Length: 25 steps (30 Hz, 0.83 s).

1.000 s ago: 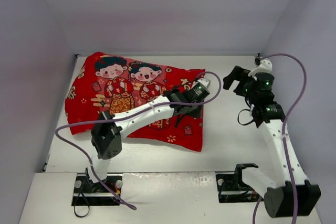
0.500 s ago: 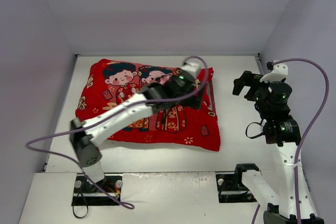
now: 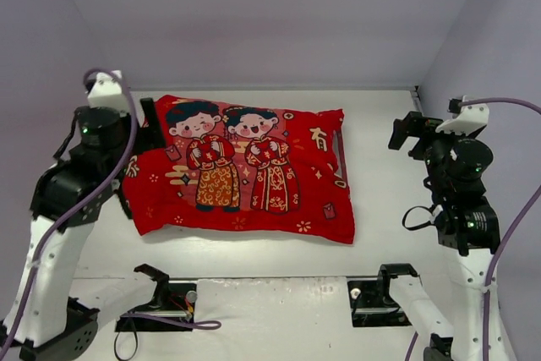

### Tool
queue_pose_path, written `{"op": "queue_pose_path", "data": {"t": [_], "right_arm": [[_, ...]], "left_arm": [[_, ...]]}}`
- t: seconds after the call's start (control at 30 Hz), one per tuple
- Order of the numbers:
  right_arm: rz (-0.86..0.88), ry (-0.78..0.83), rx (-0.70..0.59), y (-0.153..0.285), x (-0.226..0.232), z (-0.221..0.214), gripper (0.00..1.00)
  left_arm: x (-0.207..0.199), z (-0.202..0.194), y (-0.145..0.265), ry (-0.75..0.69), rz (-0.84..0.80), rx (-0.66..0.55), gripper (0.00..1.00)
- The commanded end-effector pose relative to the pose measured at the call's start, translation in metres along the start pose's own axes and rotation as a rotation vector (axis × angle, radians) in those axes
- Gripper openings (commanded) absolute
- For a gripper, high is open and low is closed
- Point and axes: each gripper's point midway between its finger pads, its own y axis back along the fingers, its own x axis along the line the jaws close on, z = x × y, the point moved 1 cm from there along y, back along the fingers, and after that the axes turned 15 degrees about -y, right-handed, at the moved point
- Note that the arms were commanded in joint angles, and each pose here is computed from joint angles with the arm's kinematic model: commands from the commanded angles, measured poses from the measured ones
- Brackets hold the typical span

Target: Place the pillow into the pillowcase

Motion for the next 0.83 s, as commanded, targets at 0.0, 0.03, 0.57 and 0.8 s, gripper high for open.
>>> {"op": "queue_pose_path", "data": {"t": [0.0, 0.03, 0.57, 0.8], "right_arm": [[0.008, 0.003, -0.143, 0.014, 0.007, 0.044, 1.00], [0.012, 0.005, -0.153, 0.016, 0.008, 0.047, 1.00], [0.041, 0.041, -0.151, 0.018, 0.020, 0.048, 1.00], [0.066, 0.041, -0.125, 0.015, 0.027, 0.039, 1.00]], "left_arm": [[0.040, -0.017, 0.017, -0.117, 0.167, 0.052, 0.80], [0.047, -0.018, 0.028, -0.102, 0.183, 0.034, 0.80], [0.075, -0.057, 0.079, 0.056, 0.248, -0.064, 0.80], [0.066, -0.072, 0.074, 0.071, 0.208, -0.037, 0.80]]}}
